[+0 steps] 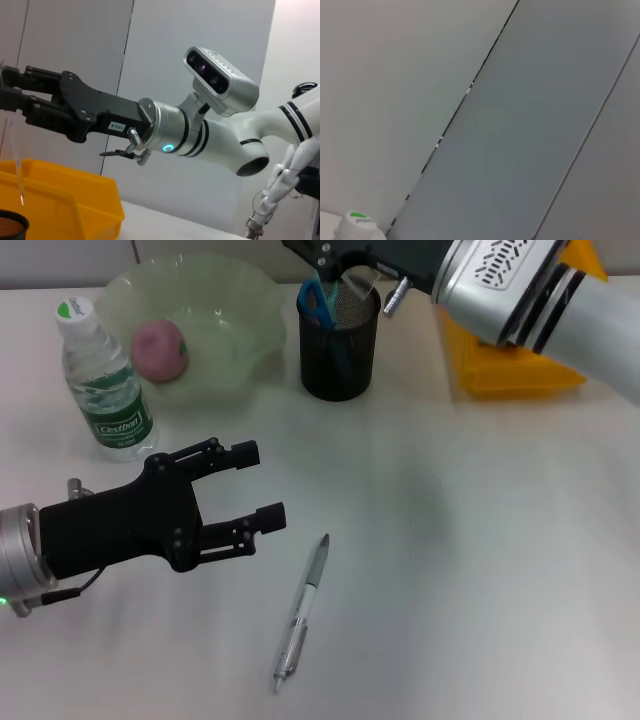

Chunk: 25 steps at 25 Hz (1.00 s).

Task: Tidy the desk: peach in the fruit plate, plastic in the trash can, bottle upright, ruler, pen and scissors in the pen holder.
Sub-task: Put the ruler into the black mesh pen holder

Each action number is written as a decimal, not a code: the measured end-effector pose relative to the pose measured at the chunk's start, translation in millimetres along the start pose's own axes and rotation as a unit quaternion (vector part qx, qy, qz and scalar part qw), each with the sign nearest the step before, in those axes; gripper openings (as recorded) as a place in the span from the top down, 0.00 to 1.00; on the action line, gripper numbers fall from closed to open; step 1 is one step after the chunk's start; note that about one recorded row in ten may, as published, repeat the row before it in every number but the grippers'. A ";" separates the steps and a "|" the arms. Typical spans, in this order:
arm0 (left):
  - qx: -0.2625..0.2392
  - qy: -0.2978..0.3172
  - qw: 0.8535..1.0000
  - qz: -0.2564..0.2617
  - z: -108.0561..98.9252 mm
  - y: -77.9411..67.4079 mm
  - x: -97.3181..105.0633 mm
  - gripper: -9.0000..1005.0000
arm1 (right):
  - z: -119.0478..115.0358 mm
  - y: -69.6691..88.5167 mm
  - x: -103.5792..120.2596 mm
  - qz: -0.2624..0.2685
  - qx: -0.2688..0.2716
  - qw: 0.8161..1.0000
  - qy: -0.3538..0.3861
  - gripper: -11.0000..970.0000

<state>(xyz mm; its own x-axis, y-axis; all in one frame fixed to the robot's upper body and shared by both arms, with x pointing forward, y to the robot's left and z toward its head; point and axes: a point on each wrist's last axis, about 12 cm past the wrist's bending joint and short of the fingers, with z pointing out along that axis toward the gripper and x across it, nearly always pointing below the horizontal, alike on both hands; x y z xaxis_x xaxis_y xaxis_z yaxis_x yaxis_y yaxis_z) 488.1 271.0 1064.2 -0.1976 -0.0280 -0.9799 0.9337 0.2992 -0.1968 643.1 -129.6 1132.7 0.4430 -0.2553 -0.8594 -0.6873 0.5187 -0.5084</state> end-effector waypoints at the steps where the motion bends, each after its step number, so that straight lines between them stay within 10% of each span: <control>1: 0.000 0.000 1.000 -0.004 0.3 0.5 -0.5 0.19 | 0.5 -0.2 0.6 0.002 0.005 1.000 0.002 0.53; 25: 0.011 -0.030 0.999 -0.029 15.8 4.9 -9.9 0.19 | 10.1 -11.2 4.2 0.153 0.065 0.986 0.027 0.49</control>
<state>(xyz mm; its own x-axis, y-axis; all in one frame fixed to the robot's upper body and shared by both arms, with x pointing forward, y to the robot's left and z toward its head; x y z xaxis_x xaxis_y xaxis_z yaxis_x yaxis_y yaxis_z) 499.3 257.7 1072.5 -0.2331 -0.1020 -0.9671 0.9281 0.2737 -0.2526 658.5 -128.2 1135.4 0.1928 -0.1128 -0.9747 -0.7020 0.6782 -0.2173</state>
